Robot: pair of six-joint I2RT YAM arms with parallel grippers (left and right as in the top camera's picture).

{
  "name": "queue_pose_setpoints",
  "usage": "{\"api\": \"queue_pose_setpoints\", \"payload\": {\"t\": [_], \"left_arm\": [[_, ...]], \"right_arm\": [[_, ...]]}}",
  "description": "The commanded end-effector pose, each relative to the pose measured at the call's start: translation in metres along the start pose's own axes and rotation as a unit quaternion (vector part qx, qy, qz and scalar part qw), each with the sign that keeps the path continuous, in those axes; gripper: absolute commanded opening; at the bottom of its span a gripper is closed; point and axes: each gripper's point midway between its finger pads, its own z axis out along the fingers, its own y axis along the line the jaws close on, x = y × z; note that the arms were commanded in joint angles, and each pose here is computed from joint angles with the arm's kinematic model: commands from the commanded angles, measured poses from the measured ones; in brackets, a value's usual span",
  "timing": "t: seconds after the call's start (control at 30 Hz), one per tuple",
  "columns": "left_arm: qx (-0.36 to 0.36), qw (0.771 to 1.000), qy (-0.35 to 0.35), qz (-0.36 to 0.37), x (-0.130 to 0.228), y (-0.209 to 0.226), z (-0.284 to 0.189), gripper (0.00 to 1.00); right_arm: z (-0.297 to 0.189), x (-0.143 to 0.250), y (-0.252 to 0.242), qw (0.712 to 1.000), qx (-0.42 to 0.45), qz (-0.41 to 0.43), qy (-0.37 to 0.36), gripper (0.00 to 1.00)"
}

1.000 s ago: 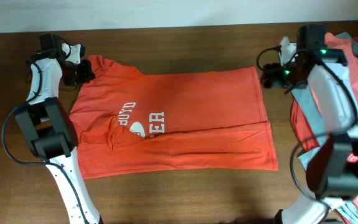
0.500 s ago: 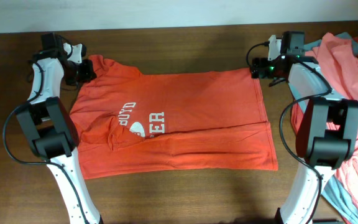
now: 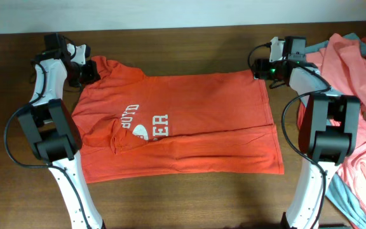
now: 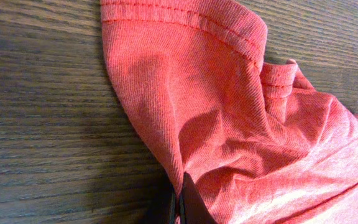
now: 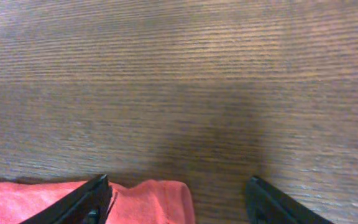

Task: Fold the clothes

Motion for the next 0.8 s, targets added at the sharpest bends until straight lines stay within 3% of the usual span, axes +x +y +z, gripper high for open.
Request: {"api": "queue_pose_setpoints", "payload": {"t": [0.0,0.13,0.23,0.37,0.53,0.77], "left_arm": [[-0.007,1.0,0.008,-0.005,0.004,0.005,0.011,0.01],[-0.007,1.0,0.008,-0.005,0.003,0.006,0.01,0.01],[-0.007,1.0,0.008,-0.005,0.003,0.006,0.01,0.01],[-0.007,1.0,0.008,-0.005,0.004,0.005,0.011,0.01],[-0.006,1.0,0.013,-0.007,0.006,0.006,0.01,0.0],[-0.005,1.0,0.027,-0.013,0.004,-0.002,-0.007,0.0]], "right_arm": [[0.017,0.012,0.019,1.0,-0.014,-0.008,0.016,0.58],[0.017,0.013,0.02,1.0,-0.015,0.005,0.018,0.41],[0.017,0.014,0.02,1.0,-0.014,0.009,0.019,0.18],[0.017,0.019,0.018,0.999,-0.01,0.012,0.029,0.04],[0.005,0.025,0.0,0.997,0.035,0.032,0.052,0.04],[-0.053,-0.021,-0.006,0.995,0.082,0.033,0.037,0.04]]}}
